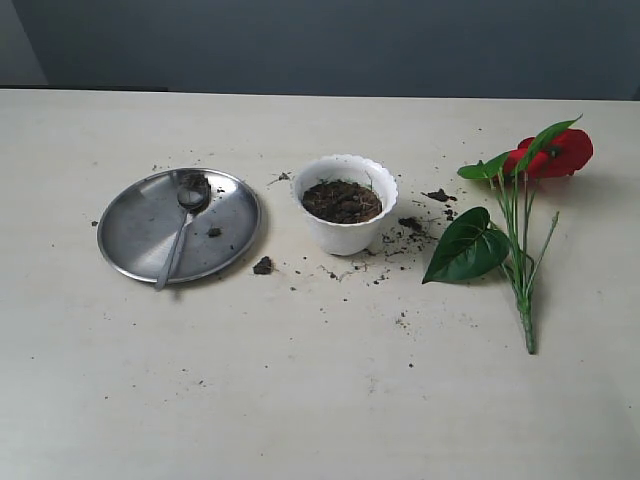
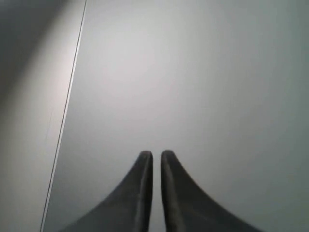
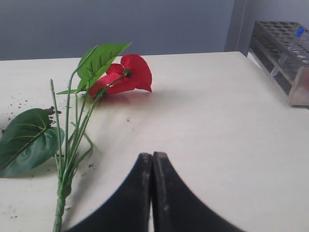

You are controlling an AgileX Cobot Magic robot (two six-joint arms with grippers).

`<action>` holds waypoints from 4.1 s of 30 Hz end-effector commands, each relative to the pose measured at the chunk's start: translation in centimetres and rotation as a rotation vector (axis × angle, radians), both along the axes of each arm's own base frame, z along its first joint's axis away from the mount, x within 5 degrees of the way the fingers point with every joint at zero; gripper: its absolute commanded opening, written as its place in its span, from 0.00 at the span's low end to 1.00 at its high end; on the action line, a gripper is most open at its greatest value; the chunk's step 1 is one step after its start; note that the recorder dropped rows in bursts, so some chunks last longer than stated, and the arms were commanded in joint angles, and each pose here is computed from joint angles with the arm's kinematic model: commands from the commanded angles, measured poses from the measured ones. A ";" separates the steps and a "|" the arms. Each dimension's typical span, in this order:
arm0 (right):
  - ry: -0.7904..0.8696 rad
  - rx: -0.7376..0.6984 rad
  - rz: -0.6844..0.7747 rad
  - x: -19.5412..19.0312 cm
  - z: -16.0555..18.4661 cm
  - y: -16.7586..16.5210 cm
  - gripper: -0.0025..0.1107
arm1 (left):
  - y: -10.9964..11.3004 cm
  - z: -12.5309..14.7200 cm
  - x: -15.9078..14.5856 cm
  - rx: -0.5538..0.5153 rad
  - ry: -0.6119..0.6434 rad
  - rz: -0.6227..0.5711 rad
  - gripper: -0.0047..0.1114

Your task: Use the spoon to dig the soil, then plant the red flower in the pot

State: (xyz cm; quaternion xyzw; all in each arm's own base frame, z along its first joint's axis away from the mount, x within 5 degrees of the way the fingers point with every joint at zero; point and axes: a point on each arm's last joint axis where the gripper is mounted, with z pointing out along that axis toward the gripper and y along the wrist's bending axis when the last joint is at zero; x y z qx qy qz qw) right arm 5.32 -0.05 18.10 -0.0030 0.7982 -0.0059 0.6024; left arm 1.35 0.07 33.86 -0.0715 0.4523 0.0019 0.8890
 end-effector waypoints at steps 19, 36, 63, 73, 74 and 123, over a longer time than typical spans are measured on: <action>-0.005 -0.001 0.003 0.0 0.0 0.0 0.02 | -1.1 15.7 13.4 -0.003 0.825 -0.378 0.55; -0.005 -0.001 0.003 0.0 0.0 0.0 0.02 | -5.2 7.3 28.6 -0.050 1.306 -0.472 0.48; -0.005 -0.001 0.003 0.0 0.0 0.0 0.02 | -7.5 -11.7 37.3 -0.104 1.945 -0.123 0.48; -0.005 -0.001 0.003 0.0 0.0 0.0 0.02 | -7.8 -16.4 38.8 -0.089 2.001 -0.108 0.48; -0.005 -0.001 0.003 0.0 0.0 0.0 0.02 | -7.8 -16.5 38.9 -0.086 1.995 -0.111 0.48; -0.005 -0.001 0.003 0.0 0.0 0.0 0.02 | -7.3 -21.0 41.8 -0.146 2.007 -0.116 0.47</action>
